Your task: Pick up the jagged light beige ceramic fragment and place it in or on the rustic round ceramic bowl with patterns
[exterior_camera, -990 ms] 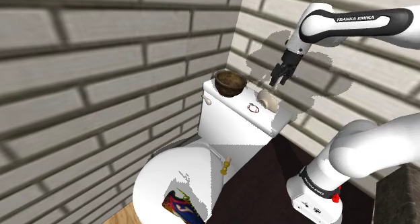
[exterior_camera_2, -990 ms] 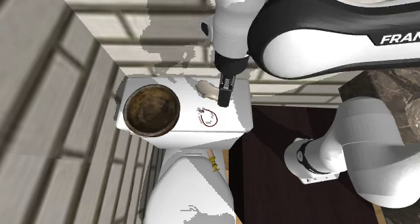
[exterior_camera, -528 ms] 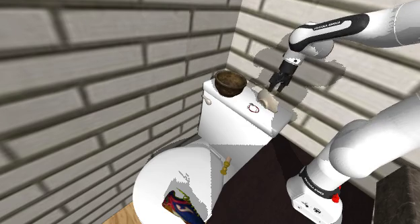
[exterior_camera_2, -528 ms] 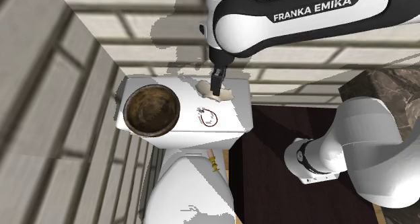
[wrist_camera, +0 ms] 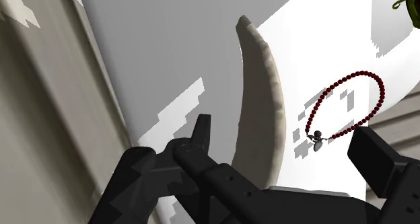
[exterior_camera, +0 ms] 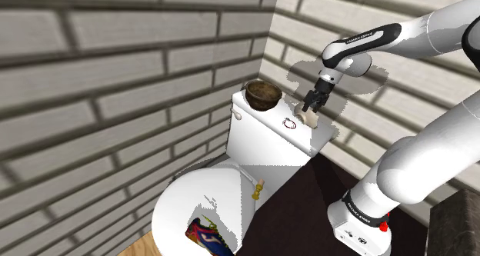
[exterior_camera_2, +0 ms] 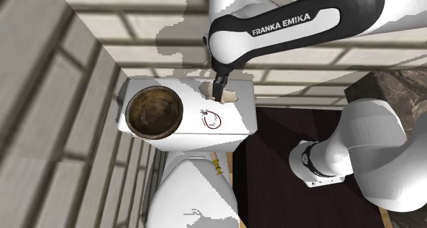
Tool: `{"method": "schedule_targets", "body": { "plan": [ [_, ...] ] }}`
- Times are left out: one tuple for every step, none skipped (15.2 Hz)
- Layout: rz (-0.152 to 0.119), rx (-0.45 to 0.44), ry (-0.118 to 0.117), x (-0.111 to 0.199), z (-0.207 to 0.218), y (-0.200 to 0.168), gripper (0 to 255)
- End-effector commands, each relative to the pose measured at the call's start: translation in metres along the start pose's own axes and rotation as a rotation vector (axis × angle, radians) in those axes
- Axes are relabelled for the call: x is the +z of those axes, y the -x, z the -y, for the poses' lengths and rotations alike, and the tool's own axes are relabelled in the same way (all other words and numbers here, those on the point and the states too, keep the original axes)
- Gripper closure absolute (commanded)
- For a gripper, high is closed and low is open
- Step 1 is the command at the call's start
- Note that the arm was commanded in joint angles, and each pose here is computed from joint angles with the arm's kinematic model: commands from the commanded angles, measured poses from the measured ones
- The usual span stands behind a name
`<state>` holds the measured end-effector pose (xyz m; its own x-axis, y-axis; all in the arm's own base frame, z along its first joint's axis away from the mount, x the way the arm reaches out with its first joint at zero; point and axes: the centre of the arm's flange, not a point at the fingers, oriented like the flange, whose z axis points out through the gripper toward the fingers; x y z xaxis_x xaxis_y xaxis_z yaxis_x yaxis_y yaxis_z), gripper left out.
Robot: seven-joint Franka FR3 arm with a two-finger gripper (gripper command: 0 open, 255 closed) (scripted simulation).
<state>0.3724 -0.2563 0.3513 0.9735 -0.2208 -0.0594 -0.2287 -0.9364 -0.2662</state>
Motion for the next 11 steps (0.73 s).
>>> {"method": "schedule_targets", "body": {
  "plan": [
    [0.000, 0.000, 0.000, 0.0090, 0.0005, 0.0009, 0],
    [0.000, 0.000, 0.000, 0.0090, 0.0005, 0.0010, 0],
    [0.000, 0.000, 0.000, 0.0090, 0.0005, 0.0010, 0],
    [0.000, 0.000, 0.000, 0.0090, 0.0005, 0.0010, 0],
    [0.000, 0.000, 0.000, 0.0090, 0.0005, 0.0010, 0],
    [0.000, 0.000, 0.000, 0.0090, 0.0005, 0.0009, 0],
    [0.000, 0.000, 0.000, 0.0090, 0.0005, 0.0009, 0],
    [0.000, 0.000, 0.000, 0.0089, 0.0005, 0.0009, 0],
    [0.000, 0.000, 0.000, 0.0089, 0.0005, 0.0009, 255],
    [0.000, 0.000, 0.000, 0.0089, 0.0005, 0.0009, 255],
    [0.000, 0.000, 0.000, 0.0089, 0.0005, 0.0009, 255]
  ]
}}
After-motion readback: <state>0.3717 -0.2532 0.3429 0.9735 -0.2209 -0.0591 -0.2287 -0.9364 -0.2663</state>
